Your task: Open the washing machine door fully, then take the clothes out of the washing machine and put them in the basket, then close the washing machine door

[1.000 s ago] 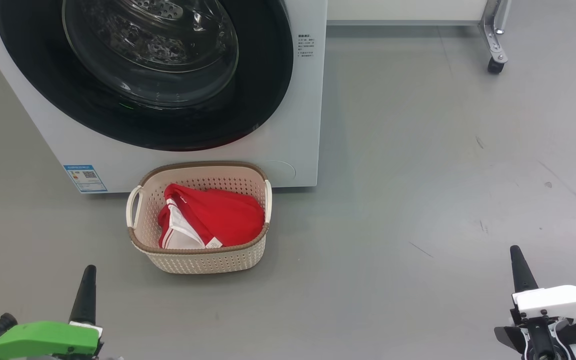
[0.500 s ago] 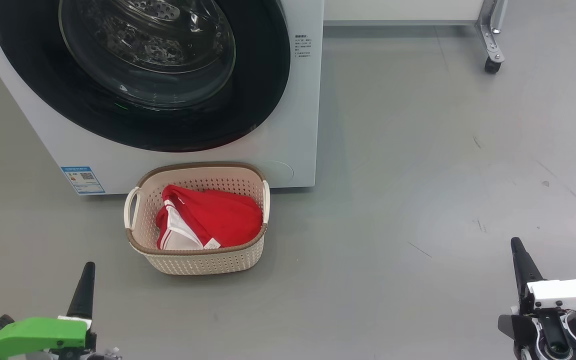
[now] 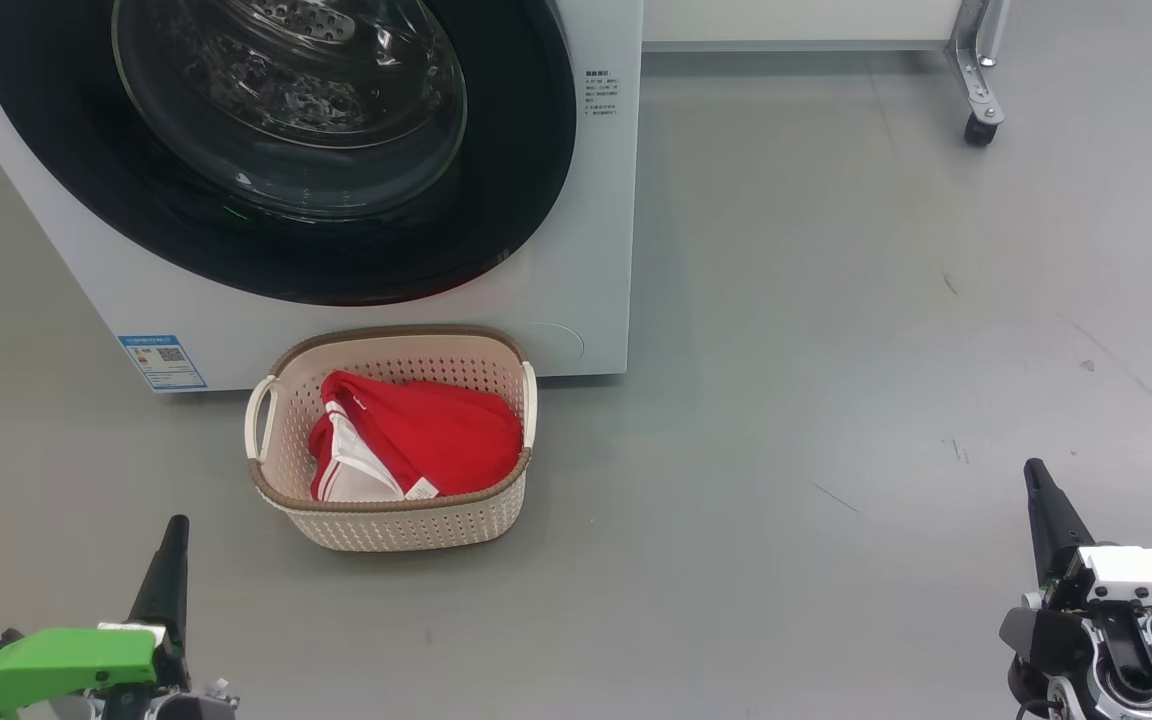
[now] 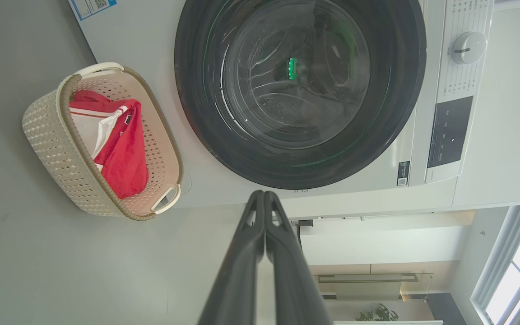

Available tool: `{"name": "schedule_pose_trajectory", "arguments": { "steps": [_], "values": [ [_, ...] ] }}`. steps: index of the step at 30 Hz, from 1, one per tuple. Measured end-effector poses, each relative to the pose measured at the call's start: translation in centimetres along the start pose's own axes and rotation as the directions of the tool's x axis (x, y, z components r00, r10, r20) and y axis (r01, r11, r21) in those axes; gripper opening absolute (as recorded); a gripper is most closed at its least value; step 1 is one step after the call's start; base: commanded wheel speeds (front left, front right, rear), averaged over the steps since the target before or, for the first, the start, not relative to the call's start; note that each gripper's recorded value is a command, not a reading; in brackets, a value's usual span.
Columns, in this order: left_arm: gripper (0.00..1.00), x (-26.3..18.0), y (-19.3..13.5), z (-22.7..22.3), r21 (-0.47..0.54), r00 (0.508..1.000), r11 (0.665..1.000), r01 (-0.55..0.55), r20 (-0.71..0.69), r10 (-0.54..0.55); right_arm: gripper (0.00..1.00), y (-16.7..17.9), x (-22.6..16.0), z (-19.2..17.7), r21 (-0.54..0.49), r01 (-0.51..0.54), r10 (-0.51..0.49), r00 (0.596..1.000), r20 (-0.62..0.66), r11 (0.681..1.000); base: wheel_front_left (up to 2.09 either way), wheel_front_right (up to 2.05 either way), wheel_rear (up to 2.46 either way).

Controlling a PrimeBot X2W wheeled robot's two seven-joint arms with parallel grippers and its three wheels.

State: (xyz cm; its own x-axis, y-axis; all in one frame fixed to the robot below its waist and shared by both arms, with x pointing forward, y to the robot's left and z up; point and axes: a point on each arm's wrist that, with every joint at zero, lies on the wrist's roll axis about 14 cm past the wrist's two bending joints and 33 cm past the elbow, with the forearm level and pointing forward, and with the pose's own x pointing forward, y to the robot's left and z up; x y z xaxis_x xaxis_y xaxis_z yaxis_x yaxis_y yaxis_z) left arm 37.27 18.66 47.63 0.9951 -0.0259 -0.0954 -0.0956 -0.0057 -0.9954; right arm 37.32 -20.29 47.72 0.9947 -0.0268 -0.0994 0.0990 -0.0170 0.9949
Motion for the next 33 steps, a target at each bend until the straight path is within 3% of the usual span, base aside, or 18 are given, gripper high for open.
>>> {"name": "schedule_pose_trajectory", "arguments": {
  "steps": [33],
  "values": [
    [0.00, 0.08, 0.07, 0.11, -0.002, 1.000, 1.000, -0.003, 0.004, 0.003, 0.00, -0.08, 0.04, 0.04, 0.001, 0.001, -0.001, 1.000, -0.001, 1.000, 0.00, 0.00, 0.00]
  ]
}}
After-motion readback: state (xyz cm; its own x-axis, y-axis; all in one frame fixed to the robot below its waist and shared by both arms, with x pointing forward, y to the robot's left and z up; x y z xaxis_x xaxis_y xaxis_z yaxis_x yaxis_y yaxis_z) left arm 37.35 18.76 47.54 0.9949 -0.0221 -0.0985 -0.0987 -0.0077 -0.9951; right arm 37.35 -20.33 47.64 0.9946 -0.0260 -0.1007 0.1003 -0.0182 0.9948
